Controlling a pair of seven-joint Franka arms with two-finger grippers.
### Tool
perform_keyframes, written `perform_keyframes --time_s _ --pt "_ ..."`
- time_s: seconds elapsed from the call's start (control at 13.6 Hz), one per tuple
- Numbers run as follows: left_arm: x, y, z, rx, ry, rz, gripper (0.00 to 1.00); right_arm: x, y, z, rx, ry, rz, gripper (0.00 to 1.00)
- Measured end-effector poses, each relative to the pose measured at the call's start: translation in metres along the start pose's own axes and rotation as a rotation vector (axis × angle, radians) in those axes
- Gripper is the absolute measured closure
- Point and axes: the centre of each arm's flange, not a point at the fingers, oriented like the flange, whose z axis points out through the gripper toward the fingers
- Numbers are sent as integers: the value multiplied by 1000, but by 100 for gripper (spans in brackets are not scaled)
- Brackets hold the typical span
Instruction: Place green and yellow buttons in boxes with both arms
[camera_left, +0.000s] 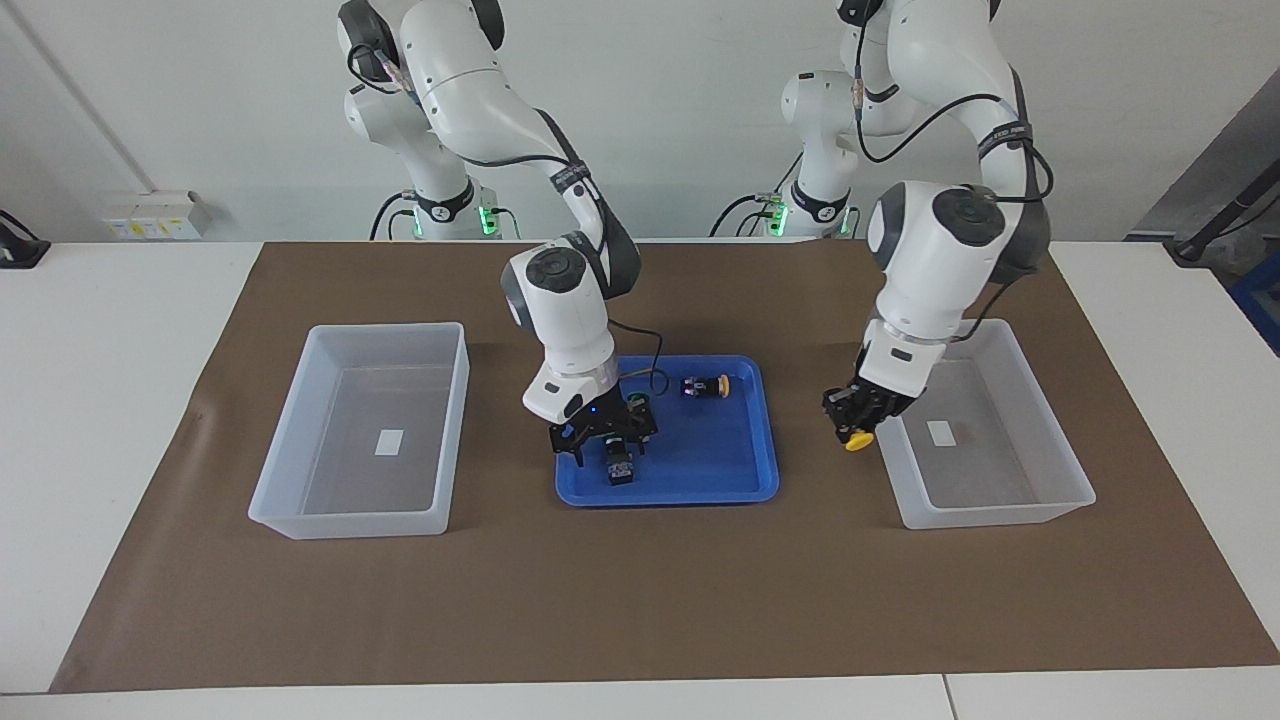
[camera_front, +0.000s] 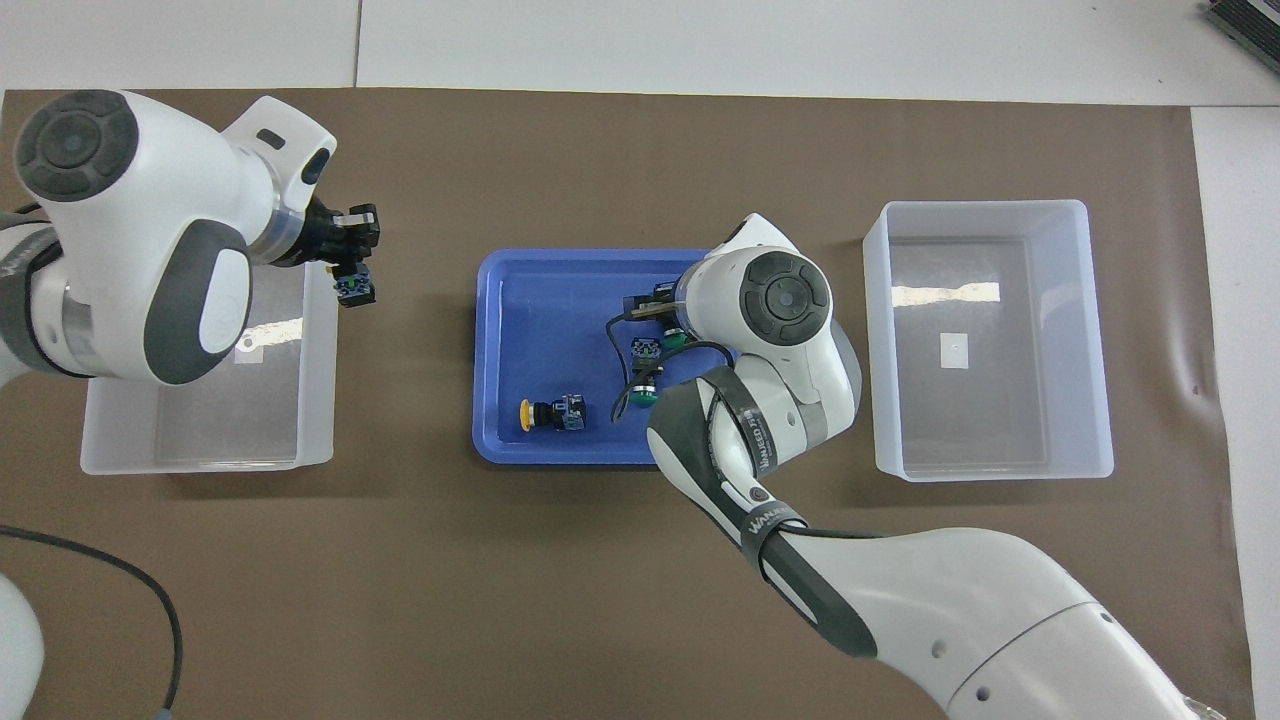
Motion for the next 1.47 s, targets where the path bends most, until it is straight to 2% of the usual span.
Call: perform_keyframes --time_s 0.07,0.22,0.29,0.51,0.73,0.95,1.03,1.17,1.39,1.47 --pt "7 -28 1 8 -4 40 67 -2 -2 5 1 1 -4 17" --pt "19 -91 4 22 -9 127 67 -4 -4 10 0 -5 -7 45" --pt "22 -119 5 28 -10 160 67 -4 -5 10 0 -6 -4 55" --pt "12 -154 39 35 10 203 67 6 -2 -7 -16 -38 18 57" --pt "-16 -161 91 36 13 197 67 31 27 -77 -34 -52 54 57" --pt "-27 -170 111 37 -8 185 67 45 98 -143 -52 -84 -68 57" --pt "-29 -171 114 37 -4 185 60 48 126 -156 -57 -97 -117 57" --pt "-33 -171 119 37 3 185 41 51 180 -169 -63 -124 -224 57" --pt "-29 -170 114 37 8 187 1 46 262 -167 -65 -154 -357 57" --pt "-23 -167 104 35 1 190 0 40 284 -161 -65 -165 -371 57"
